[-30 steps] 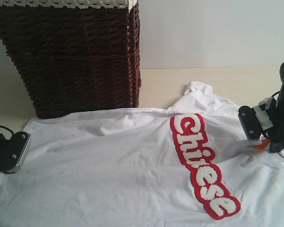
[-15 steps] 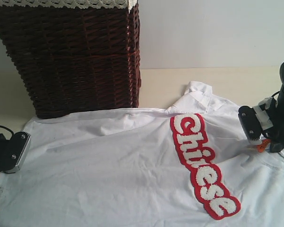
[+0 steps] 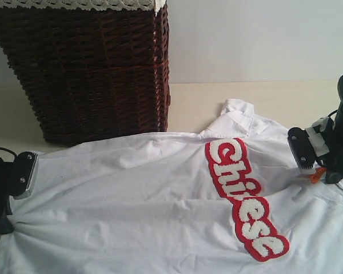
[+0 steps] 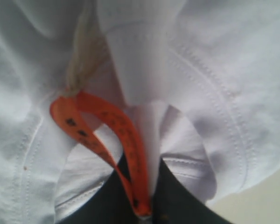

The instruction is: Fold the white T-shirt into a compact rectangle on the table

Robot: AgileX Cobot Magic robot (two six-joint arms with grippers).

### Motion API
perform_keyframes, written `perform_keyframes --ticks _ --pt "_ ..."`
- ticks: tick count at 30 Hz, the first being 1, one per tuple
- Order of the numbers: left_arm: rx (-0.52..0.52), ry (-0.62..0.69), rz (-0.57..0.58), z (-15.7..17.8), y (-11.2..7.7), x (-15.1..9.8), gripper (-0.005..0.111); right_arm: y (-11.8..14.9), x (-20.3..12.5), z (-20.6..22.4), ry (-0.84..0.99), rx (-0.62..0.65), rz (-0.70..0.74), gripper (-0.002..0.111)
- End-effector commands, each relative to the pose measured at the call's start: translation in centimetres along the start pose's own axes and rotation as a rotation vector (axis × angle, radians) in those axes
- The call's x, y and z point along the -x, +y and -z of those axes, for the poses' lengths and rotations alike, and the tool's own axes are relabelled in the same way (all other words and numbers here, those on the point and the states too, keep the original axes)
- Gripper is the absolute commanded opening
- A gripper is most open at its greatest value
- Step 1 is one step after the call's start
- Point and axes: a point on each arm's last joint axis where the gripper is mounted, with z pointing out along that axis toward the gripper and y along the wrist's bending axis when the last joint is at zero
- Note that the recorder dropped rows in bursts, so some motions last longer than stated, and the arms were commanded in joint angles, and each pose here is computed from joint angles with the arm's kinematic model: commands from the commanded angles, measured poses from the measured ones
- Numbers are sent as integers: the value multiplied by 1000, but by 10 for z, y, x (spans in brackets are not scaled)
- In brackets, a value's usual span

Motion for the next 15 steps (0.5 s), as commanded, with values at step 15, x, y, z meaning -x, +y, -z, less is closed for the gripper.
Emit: perform_keyframes --ticks 15 --pt "502 -113 244 113 18 1 0 9 3 73 -200 -77 -229 0"
